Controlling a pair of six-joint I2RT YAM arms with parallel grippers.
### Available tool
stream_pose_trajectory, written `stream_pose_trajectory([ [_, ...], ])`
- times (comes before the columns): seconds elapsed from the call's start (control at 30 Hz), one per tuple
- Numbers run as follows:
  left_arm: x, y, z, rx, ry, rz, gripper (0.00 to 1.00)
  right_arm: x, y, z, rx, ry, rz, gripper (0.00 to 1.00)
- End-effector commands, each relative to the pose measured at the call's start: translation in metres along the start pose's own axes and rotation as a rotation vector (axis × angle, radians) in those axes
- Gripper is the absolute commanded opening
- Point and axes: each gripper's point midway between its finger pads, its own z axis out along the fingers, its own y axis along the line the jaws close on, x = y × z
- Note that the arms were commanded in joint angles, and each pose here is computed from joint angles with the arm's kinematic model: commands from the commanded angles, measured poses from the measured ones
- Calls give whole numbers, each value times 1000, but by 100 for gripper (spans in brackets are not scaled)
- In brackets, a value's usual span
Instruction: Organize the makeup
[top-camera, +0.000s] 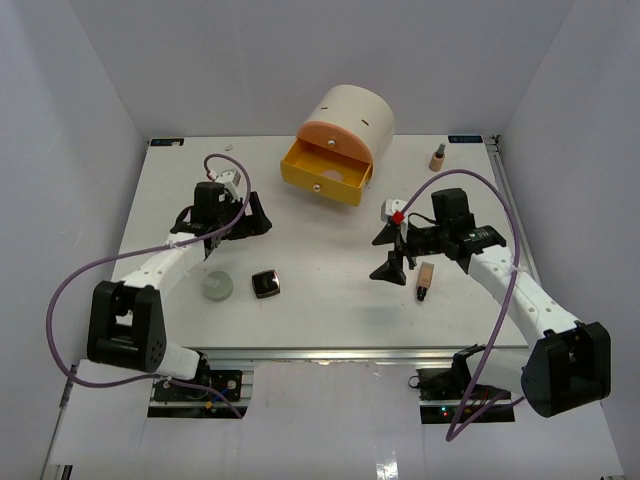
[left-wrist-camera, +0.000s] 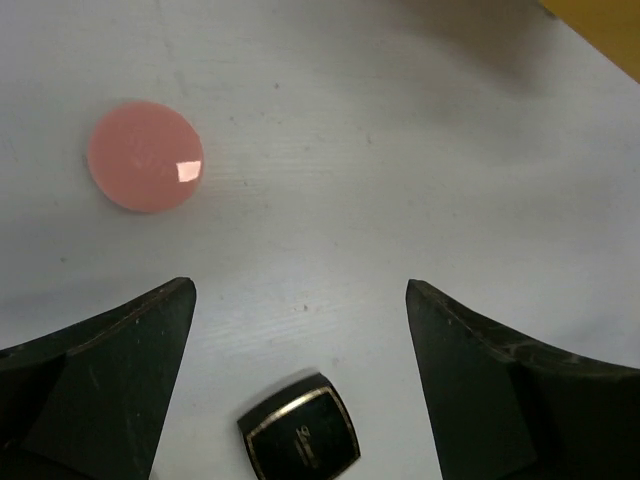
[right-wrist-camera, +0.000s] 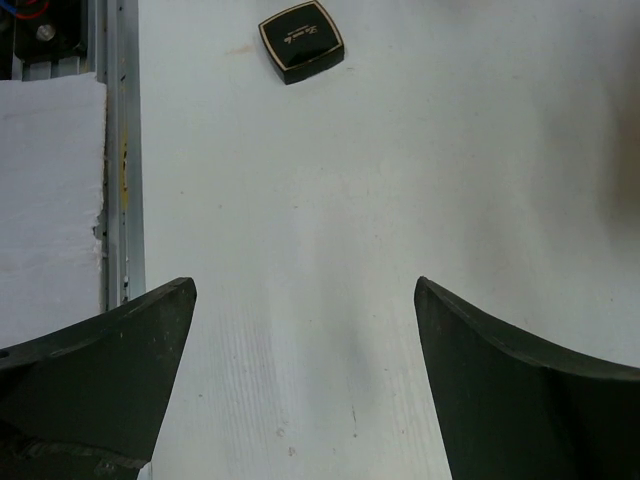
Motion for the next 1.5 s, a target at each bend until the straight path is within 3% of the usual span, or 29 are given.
stream_pose_trajectory([
  [0.0,-26,24,23,-150,-12,25,98,-30,-5,-10,-16,-117,-79,97],
  [0.3,-35,69,54,-384,29,53,98,-26,-11,-16,23,-112,-70,98],
  [0.57,-14,78,70,-393,107,62,97,-26,-12,-18,32,-115,-66,98],
  [0.8,-5,79,78,-381,138,56,90,-25,-14,-19,35,-116,-58,98],
  [0.93,-1,82,81,-390,147,55,82,-25,-13,-19,30,-117,-50,98],
  [1.27,-10,75,74,-373,120,52,43,-25,-13,-21,35,-120,-50,98],
  [1.47,-55,18,35,-237,-34,52,32,-26,-14,-24,42,-126,-54,98],
])
